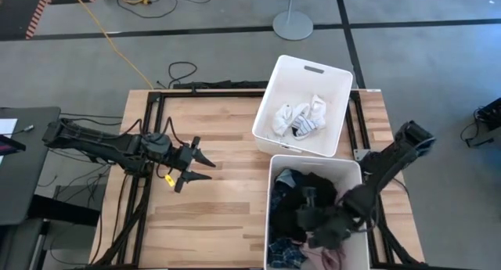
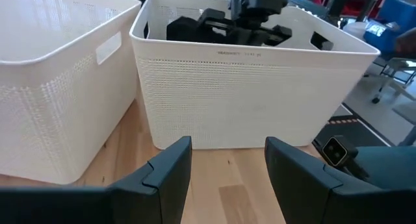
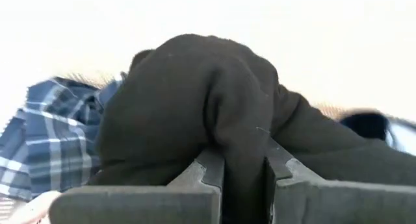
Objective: Sort clothes
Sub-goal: Put the black shirt into the bottom white laundry bin
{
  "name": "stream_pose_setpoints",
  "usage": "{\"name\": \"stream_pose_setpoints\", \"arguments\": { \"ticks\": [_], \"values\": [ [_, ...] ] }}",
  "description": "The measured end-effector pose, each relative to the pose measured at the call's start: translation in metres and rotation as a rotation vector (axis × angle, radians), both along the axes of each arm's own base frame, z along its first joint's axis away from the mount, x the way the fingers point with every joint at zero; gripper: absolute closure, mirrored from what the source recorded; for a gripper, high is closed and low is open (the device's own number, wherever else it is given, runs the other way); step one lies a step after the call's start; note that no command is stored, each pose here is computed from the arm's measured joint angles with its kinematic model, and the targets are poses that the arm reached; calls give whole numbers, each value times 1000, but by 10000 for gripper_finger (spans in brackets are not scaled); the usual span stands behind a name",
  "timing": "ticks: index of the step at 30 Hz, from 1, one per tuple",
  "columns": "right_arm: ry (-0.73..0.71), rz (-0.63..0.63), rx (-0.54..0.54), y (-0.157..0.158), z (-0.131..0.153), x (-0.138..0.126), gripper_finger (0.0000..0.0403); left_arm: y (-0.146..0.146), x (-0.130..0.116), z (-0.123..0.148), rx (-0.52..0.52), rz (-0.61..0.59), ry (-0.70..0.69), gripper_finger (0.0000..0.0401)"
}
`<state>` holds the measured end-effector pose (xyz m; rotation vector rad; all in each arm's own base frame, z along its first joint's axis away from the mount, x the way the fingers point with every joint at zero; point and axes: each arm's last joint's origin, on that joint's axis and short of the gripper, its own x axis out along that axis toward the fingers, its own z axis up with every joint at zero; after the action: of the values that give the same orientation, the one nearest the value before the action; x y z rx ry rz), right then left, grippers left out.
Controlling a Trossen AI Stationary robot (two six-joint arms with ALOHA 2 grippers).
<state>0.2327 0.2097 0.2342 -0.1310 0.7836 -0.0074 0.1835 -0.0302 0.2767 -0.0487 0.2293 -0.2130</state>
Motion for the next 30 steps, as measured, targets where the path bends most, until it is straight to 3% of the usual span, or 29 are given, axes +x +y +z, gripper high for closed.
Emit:
{"name": "stream_pose_setpoints", "arguments": {
  "ticks": [10,19,24,30],
  "values": [
    [-74,128,2,-37,5,53,351,0,-1,-3,-8,3,33,211],
    [-138,179,-29,-66,-11,96,351,0,-2,-7,1,3,80,211],
    [-188,204,-70,-75,-5,102,351,0,-2,-8,5,3,91,211],
    [-228,222,-64,-77,27,81,347,0,-3,-10,5,4,107,211]
  ]
}}
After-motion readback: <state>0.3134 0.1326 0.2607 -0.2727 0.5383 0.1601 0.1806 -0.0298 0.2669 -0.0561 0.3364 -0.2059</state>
